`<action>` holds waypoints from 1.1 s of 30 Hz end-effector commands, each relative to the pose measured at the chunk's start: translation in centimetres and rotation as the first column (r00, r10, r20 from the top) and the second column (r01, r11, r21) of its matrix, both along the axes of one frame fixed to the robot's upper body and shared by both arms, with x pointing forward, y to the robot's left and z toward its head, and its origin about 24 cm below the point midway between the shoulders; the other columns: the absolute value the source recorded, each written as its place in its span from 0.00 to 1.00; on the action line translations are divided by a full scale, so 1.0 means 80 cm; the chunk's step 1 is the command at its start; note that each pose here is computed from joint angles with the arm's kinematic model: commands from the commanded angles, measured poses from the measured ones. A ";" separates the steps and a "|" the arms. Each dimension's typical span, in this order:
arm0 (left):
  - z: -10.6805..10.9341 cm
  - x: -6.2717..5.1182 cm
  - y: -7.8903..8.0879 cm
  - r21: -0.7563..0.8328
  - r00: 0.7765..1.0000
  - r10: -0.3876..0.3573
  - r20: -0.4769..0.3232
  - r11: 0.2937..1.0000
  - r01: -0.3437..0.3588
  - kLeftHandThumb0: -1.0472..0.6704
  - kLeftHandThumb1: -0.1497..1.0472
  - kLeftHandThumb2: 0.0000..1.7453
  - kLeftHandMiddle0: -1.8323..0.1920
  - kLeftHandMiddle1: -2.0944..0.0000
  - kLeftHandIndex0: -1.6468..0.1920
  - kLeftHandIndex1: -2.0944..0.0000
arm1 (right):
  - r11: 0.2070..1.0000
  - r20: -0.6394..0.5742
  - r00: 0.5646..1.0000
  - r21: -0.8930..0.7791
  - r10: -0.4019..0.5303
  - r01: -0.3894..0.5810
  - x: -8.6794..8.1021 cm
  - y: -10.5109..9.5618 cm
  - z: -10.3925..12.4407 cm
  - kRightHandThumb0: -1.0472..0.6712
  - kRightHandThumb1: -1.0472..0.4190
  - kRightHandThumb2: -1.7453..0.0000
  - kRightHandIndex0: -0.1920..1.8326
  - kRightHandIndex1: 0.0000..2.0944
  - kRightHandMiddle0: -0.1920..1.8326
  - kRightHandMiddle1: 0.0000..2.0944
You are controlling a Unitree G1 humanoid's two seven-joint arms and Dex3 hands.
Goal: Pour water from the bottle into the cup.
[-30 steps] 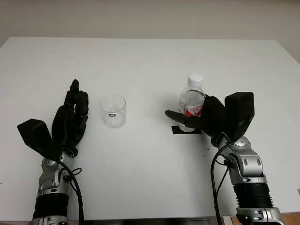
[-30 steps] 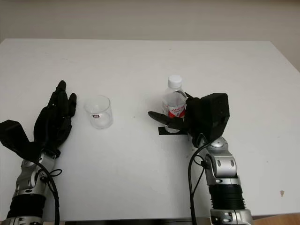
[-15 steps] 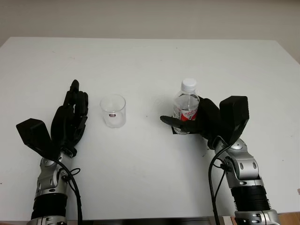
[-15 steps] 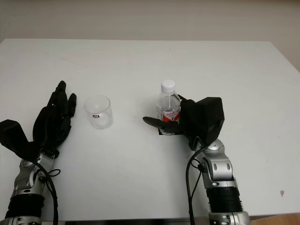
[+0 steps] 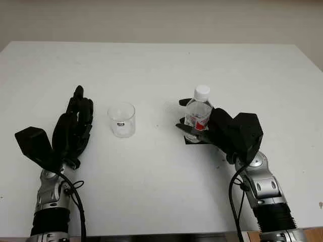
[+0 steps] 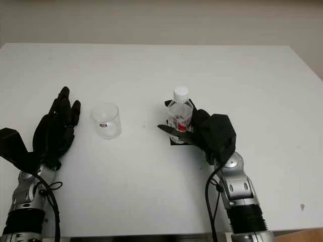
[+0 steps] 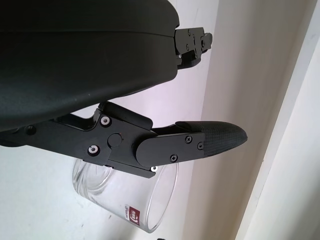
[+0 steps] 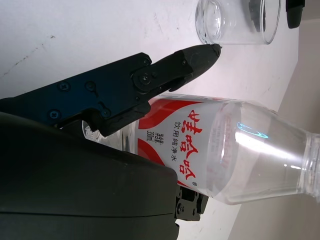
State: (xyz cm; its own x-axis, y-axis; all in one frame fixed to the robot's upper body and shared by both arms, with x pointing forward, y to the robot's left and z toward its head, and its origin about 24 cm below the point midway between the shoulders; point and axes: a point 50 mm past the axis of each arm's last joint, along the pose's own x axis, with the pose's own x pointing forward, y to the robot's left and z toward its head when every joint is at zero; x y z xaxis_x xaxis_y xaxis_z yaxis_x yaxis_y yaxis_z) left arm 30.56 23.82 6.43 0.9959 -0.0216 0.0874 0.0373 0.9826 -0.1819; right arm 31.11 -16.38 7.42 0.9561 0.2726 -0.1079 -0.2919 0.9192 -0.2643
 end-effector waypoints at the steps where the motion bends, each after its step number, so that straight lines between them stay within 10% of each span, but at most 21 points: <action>1: 0.001 0.000 0.004 0.011 1.000 0.000 0.000 1.000 0.000 0.18 1.00 0.29 0.95 0.97 0.95 0.97 | 0.999 -0.033 0.999 -0.001 -0.033 0.033 -0.004 -0.008 -0.012 0.18 0.06 0.97 0.03 0.24 0.05 0.31; 12: 0.002 0.001 0.005 0.012 1.000 0.001 0.000 1.000 -0.001 0.17 1.00 0.28 0.95 0.97 0.94 0.97 | 0.999 0.017 0.999 0.041 -0.034 0.033 -0.016 -0.023 -0.017 0.09 0.10 0.97 0.00 0.01 0.00 0.01; 33: 0.002 0.007 -0.002 -0.007 1.000 -0.015 0.010 1.000 0.015 0.18 1.00 0.29 0.96 0.98 0.95 0.97 | 0.997 0.273 0.961 0.068 -0.053 0.036 -0.050 -0.005 -0.005 0.00 0.05 0.97 0.00 0.00 0.00 0.00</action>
State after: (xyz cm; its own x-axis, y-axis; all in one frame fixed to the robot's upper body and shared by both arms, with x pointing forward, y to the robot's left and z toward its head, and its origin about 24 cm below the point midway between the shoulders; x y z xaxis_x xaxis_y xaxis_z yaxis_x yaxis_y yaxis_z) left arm 30.77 23.89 6.04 0.9971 -0.0319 0.0692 0.0441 0.9821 -0.1830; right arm 27.11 -16.81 7.02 0.9581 0.2355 0.1630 -0.1863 0.9447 -0.2701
